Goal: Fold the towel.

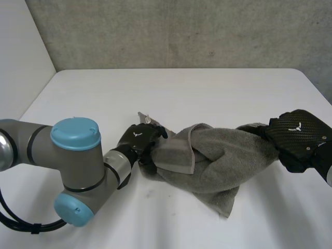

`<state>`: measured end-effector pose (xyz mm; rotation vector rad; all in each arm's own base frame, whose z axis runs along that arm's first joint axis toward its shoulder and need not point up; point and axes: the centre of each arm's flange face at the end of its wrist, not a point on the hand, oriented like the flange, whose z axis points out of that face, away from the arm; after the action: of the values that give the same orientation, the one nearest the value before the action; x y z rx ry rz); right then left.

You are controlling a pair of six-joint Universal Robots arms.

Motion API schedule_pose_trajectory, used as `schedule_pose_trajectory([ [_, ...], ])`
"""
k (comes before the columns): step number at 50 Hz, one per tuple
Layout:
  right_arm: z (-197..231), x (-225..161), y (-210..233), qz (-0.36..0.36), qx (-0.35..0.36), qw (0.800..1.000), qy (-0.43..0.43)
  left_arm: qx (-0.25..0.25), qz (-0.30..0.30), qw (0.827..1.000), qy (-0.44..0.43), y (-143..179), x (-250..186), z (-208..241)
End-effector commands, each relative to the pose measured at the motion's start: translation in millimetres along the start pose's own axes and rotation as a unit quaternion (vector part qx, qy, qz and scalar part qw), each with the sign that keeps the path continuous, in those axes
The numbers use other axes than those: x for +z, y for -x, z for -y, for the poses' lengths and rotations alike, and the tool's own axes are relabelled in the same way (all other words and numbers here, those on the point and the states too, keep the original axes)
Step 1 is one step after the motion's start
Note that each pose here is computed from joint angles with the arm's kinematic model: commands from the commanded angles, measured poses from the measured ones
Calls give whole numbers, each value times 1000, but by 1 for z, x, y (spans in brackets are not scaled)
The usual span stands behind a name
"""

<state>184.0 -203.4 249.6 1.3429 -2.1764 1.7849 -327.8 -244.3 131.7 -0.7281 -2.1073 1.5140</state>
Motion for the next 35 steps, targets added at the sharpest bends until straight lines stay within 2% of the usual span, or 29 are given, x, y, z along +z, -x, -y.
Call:
schedule_pose_trajectory([
  [1,-9,4,-1,6,6,1000,8,45,1,999,-8,2,15,-10],
  [11,-7,16,-10,-3,-6,1000,-1,81,4,997,-9,4,27,-17],
  [18,-7,30,-17,-4,-8,1000,-3,92,10,995,-34,5,31,0],
  [21,-6,47,-30,-26,-16,999,-20,96,14,993,-67,6,33,22],
  [23,5,69,-48,-73,-38,995,-61,98,18,991,-94,7,34,40],
  [24,5,69,-48,-73,-38,995,-61,100,30,986,-127,11,35,61],
  [25,21,79,-60,-112,-51,988,-98,99,51,980,-167,18,34,87],
  [26,21,79,-60,-113,-51,987,-98,99,51,980,-167,18,34,87],
  [27,43,85,-73,-160,-59,974,-148,97,77,968,-218,26,30,120],
  [28,69,86,-90,-218,-60,951,-209,91,110,953,-269,40,23,155],
  [29,69,86,-90,-219,-60,951,-209,91,111,952,-269,40,23,155],
  [31,110,81,-116,-309,-48,887,-340,57,155,917,-363,65,-1,217],
  [32,110,81,-117,-310,-48,887,-340,57,155,917,-364,65,-1,217],
  [33,123,76,-124,-334,-40,855,-394,30,160,901,-403,73,-16,241],
  [34,123,76,-124,-334,-40,855,-395,30,160,901,-403,73,-16,241],
  [35,132,71,-129,-350,-34,829,-435,-2,152,890,-430,79,-27,256],
])
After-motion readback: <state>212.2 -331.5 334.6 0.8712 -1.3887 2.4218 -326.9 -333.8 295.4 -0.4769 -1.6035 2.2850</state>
